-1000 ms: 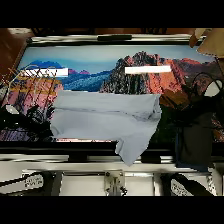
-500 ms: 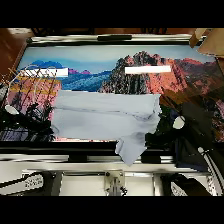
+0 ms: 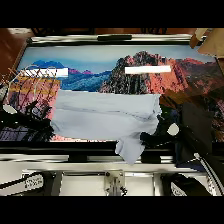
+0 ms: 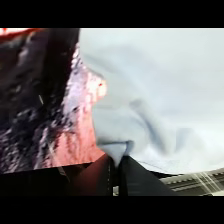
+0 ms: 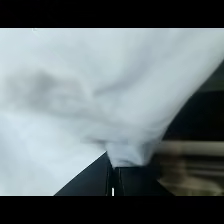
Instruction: Fold the shirts.
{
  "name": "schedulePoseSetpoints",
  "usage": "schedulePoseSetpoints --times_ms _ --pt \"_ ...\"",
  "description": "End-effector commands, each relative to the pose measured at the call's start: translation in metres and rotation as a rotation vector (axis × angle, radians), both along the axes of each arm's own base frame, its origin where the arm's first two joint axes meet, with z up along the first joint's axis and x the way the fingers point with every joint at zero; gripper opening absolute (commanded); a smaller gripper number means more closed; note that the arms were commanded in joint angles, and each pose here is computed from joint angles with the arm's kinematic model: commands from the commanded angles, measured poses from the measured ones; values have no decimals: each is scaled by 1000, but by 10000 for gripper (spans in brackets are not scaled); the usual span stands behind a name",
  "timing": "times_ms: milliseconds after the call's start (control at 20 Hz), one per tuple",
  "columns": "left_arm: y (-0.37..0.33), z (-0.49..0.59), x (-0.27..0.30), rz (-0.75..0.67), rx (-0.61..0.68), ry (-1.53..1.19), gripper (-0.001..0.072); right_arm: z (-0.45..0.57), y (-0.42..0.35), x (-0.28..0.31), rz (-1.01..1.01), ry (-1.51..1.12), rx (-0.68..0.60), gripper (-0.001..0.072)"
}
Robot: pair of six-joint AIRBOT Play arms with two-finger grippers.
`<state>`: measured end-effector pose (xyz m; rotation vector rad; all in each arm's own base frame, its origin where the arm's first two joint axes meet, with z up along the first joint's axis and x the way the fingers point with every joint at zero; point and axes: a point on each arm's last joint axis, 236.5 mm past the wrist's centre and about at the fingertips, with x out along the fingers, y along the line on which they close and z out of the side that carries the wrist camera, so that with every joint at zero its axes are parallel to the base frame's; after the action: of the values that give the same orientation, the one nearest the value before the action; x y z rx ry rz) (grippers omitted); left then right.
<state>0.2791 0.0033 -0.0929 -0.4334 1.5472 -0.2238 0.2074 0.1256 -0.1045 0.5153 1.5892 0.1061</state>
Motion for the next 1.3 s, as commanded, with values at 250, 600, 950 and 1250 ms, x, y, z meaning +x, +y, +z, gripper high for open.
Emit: schedulePoseSetpoints --times_ms 250,600,950,1250 --pt "-7 78 99 0 -53 -329 35 109 -72 115 -53 -349 -141 63" --pt "-29 86 208 14 -60 -390 35 93 -85 227 -2 -374 -193 64" --pt "-39 43 232 63 -98 -284 43 55 -80 279 -2 -365 -180 147" --pt "-45 54 207 -4 -140 -193 655 48 -99 233 172 -201 -167 673"
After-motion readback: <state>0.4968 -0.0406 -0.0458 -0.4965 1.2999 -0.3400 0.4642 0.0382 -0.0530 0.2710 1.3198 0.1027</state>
